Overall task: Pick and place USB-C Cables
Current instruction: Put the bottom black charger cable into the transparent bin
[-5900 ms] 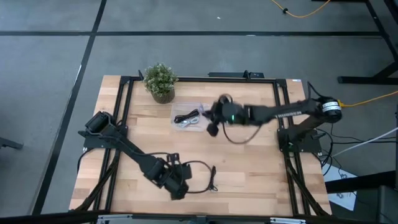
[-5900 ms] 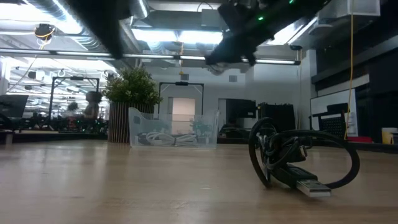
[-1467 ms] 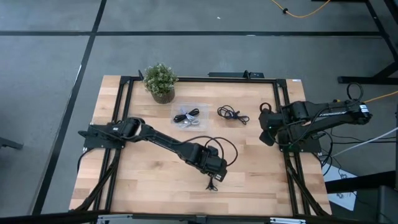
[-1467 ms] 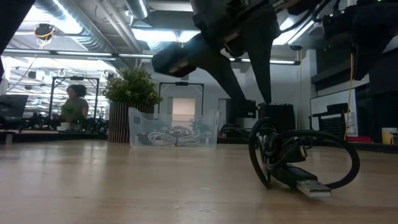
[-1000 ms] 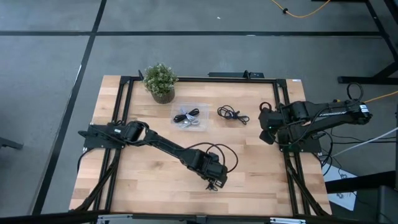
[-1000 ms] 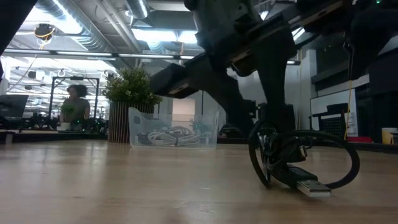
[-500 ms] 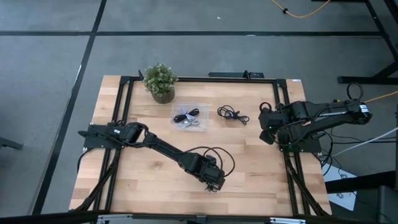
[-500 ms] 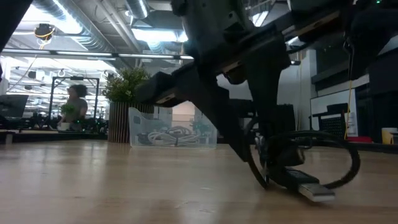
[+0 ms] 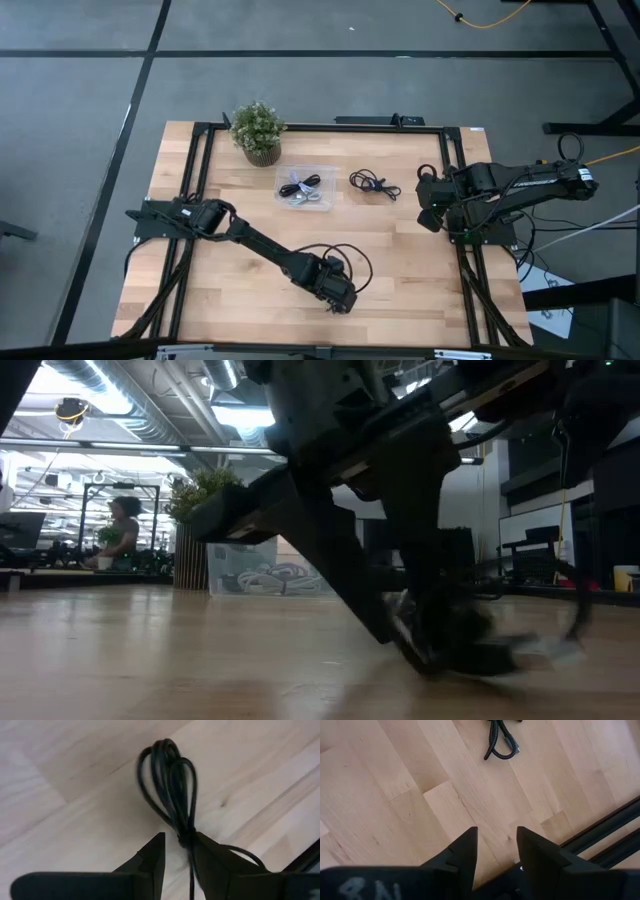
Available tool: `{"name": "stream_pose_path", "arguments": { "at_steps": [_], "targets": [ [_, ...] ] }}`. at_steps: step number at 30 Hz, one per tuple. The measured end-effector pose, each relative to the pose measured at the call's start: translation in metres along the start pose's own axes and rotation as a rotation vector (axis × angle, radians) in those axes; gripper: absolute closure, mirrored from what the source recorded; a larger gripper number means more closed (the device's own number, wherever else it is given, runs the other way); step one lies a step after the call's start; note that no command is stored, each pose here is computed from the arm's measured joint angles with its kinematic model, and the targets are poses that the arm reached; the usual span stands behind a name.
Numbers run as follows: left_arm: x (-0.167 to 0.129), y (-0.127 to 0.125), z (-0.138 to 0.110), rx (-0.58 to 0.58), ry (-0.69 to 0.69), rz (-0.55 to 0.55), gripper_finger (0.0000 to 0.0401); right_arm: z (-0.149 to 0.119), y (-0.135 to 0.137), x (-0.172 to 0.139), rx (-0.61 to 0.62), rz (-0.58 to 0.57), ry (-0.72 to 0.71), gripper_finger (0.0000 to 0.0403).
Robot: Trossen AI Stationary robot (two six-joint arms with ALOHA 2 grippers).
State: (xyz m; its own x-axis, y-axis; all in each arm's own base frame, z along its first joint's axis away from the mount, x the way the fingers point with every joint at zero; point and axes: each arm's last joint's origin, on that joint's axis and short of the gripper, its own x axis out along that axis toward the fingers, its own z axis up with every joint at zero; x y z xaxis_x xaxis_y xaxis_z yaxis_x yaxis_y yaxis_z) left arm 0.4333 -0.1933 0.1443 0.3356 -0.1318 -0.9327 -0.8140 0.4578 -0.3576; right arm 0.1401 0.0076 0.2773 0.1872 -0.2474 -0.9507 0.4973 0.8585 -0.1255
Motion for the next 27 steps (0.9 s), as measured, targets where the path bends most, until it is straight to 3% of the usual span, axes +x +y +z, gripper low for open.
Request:
{"name": "stream_pose_path", "arguments": {
  "at_steps": [8, 14, 20, 24, 27],
  "targets": [
    [0.002, 0.006, 0.003, 0.123, -0.004, 0.050, 0.0393, 0.000, 0.000, 0.000, 0.005, 0.000, 0.000, 0.0261],
    [0.002, 0.009, 0.014, 0.209, -0.007, 0.074, 0.0399, 0.000, 0.000, 0.000, 0.024, 0.000, 0.000, 0.0261],
    [-0.003, 0.013, 0.040, 0.279, -0.016, 0.085, 0.0398, 0.000, 0.000, 0.000, 0.030, 0.000, 0.000, 0.0261],
    [-0.011, 0.016, 0.067, 0.262, -0.081, 0.107, 0.0398, 0.000, 0.000, 0.000, 0.021, -0.001, 0.001, 0.0261],
    [-0.025, 0.009, 0.077, 0.230, -0.066, 0.046, 0.0398, 0.000, 0.000, 0.000, -0.015, -0.003, 0.003, 0.0261]
  ]
}}
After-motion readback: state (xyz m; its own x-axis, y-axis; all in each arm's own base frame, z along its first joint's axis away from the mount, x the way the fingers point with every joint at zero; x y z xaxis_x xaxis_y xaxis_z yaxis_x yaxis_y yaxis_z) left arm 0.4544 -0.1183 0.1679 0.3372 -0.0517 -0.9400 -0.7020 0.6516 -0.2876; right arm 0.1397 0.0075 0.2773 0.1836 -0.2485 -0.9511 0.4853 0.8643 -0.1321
